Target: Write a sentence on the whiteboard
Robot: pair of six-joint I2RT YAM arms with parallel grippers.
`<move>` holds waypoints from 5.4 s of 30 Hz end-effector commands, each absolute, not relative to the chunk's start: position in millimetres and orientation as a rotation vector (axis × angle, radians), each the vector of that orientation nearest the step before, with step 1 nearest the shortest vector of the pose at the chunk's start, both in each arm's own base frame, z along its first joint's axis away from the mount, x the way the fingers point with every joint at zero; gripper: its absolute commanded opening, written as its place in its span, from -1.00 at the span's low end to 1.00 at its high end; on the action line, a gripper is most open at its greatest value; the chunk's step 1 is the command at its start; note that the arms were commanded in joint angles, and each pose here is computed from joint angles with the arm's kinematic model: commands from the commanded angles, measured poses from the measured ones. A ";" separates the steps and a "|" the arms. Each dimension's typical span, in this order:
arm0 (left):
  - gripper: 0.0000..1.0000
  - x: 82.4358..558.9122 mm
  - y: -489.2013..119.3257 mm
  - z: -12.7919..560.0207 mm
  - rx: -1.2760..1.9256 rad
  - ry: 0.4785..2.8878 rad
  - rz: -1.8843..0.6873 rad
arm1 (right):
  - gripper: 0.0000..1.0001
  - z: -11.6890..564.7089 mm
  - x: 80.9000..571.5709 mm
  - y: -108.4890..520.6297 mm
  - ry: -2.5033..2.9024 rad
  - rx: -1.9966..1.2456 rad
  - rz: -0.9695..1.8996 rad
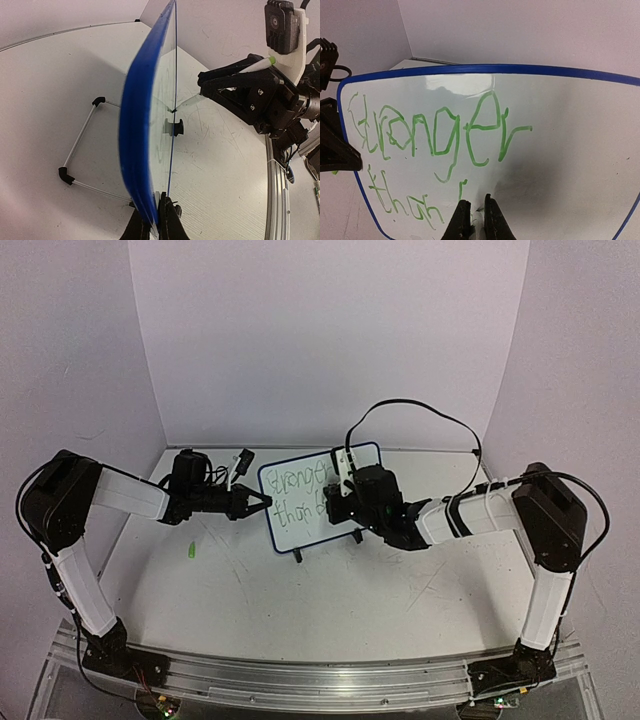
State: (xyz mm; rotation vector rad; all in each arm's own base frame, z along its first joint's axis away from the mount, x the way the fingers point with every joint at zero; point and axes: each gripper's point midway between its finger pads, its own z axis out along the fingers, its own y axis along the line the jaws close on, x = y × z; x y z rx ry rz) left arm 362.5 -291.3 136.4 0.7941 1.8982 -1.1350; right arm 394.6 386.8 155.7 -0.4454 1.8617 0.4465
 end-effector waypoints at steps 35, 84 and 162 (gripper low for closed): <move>-1.00 381.8 -274.6 117.9 0.783 1.948 -0.937 | -1.00 199.3 387.3 365.8 1.758 -0.429 0.446; -1.00 383.0 -276.1 118.4 0.786 1.946 -0.941 | -1.00 195.0 421.5 356.7 1.770 -0.390 0.336; -1.00 382.5 -274.8 118.9 0.807 1.934 -0.916 | -1.00 168.7 413.3 371.3 1.819 -0.412 0.379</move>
